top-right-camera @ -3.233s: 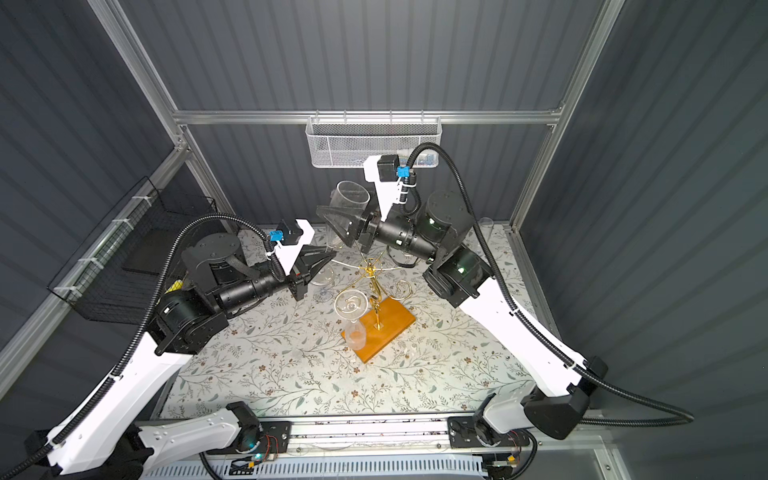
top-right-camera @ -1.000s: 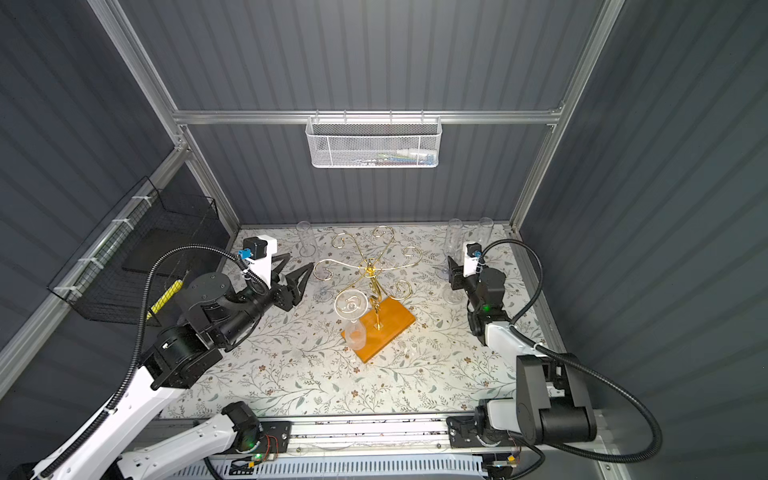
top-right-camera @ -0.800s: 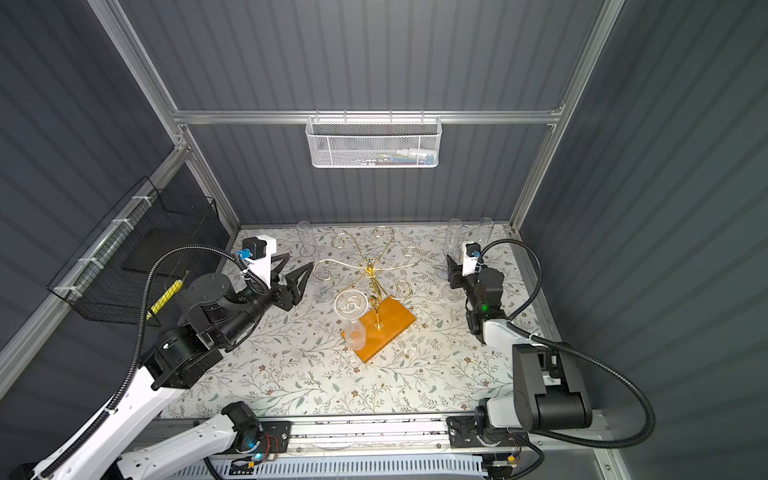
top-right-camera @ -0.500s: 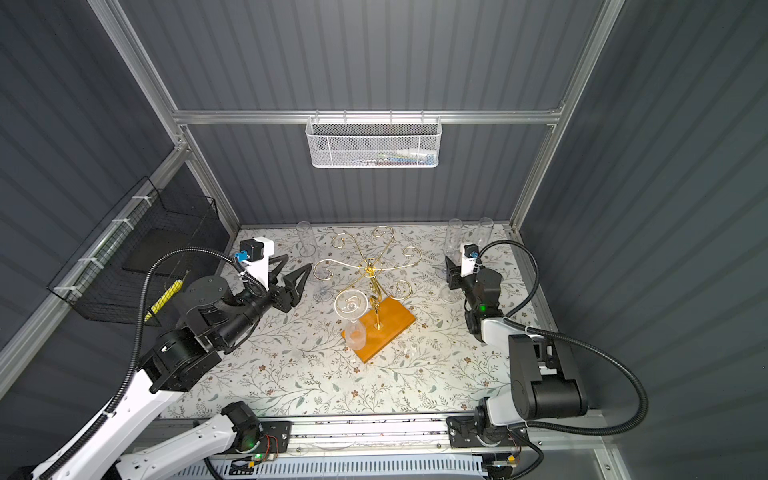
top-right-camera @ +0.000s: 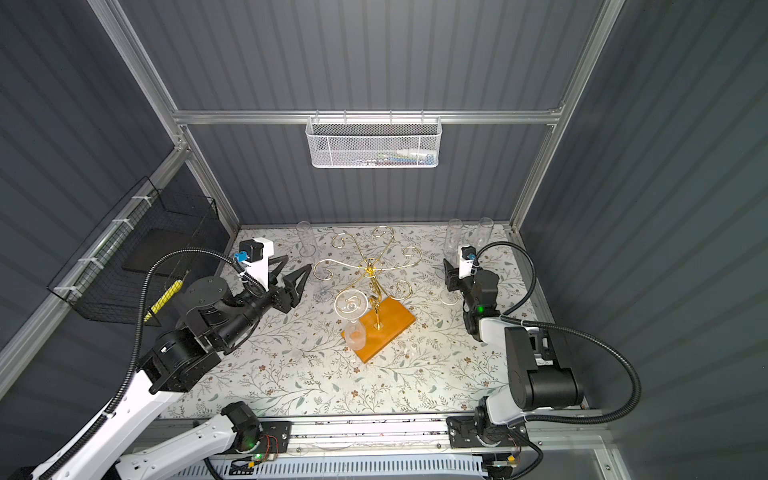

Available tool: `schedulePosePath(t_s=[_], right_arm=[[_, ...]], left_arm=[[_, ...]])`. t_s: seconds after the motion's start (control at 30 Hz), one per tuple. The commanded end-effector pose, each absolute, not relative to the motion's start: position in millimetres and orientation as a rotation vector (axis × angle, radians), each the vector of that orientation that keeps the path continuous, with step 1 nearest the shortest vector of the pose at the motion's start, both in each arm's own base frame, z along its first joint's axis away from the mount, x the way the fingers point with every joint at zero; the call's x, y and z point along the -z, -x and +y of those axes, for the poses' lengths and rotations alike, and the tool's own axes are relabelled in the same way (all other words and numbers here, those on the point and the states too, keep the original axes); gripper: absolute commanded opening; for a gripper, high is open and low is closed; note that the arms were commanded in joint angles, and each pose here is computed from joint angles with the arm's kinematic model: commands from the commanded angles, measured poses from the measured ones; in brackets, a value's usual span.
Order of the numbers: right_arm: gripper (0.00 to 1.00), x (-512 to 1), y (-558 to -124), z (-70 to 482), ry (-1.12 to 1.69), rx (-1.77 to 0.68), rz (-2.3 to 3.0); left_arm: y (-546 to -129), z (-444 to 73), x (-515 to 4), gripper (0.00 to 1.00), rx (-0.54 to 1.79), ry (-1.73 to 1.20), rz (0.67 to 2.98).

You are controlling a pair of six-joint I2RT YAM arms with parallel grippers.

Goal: Take the wine glass off the wine glass rack
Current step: 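Lower the held glass upright onto the table near the far corner with the right gripper, then open the right gripper and reach it toward a glass hanging on the rack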

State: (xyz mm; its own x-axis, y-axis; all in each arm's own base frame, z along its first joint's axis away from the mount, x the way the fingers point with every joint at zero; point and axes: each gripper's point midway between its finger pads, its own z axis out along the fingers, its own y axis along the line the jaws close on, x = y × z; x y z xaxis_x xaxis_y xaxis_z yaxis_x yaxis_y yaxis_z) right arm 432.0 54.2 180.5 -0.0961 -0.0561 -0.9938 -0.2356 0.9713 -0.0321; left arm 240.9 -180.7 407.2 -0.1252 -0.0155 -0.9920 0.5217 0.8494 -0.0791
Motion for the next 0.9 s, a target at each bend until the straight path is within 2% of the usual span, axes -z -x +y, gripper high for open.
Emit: schedulePosePath(t_s=[0.0,0.07,0.1,0.3,0.57,0.73,0.87], right_arm=[[0.72,-175.1,-431.5,55.2,0.228,-0.143,1.667],[0.95,-175.8,-432.6,54.8,0.224,-0.142,1.668],[0.99,-177.1,-433.3,55.8,0.228,-0.144,1.671],[0.99,-199.9,-431.9,56.9,0.226,-0.153,1.633],[0.99,-256.9,-407.8,40.4,0.158,-0.081,1.595],[0.99,-301.9,-371.3,19.5,-0.001,-0.065,1.638],[0.99,-328.4,-337.6,8.8,-0.205,-0.16,1.728]], left_arm=[[-239.1,-181.0,-400.9,0.65,0.488,-0.403,1.658],[-239.3,-181.4,-400.4,0.65,0.489,-0.403,1.659],[-239.2,-181.7,-400.3,0.65,0.489,-0.405,1.659],[-236.9,-181.7,-405.9,0.66,0.512,-0.396,1.655],[-219.6,-188.3,-403.2,0.66,0.678,-0.368,1.756],[-205.6,-185.7,-408.3,0.67,0.795,-0.307,1.789],[-197.6,-178.4,-411.9,0.67,0.828,-0.276,1.777]])
